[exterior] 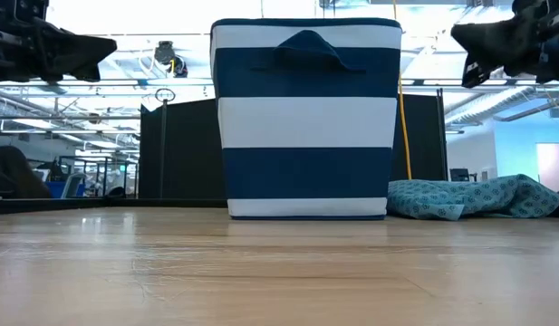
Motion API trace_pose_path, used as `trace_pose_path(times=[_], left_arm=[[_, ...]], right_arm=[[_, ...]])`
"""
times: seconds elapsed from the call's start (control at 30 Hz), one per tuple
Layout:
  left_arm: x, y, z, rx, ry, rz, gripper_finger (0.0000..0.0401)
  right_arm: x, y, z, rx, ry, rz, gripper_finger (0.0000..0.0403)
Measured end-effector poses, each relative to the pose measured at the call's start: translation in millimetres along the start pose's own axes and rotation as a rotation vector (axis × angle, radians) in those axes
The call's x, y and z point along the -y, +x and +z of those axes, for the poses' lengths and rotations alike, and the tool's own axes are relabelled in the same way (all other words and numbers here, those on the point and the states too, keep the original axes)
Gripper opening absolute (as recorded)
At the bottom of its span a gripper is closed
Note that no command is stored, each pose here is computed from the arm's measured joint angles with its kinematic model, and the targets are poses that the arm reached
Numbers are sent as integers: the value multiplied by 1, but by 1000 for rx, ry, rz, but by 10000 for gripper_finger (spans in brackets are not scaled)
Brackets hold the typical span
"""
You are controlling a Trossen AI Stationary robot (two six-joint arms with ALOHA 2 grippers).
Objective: Pick & place medical supplies in basket/bin
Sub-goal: Return to Home Position
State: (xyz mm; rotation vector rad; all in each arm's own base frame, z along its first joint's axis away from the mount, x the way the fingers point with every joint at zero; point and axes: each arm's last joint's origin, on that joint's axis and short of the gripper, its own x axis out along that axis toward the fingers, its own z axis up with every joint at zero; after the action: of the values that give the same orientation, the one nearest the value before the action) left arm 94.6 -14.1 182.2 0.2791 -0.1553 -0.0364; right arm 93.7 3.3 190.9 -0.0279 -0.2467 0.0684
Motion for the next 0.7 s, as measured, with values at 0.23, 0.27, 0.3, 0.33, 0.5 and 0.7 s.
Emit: trace_pose_path(times=[0.23, 0.27, 0.3, 0.33, 0.5, 0.7], left_arm=[[1, 0, -1, -2, -49, -23, 9], [1, 0, -1, -7, -62, -18, 12], [1, 0, -1, -11, -74, -12, 14], [0, 0, -1, -16, -82, -3, 16], [0, 0, -2, -21, -97, 19, 20], [0, 0, -2, -21, -96, 20, 20]], right_arm=[[0, 0, 0, 4, -12, -3, 0], [0, 0, 0, 5, -5, -1, 0], [0, 0, 1, 7, 8, 0, 0], [0, 0, 1, 6, 21, -2, 0], [0, 0, 1, 8, 34, -2, 0], [0, 0, 1, 8, 31, -1, 0]])
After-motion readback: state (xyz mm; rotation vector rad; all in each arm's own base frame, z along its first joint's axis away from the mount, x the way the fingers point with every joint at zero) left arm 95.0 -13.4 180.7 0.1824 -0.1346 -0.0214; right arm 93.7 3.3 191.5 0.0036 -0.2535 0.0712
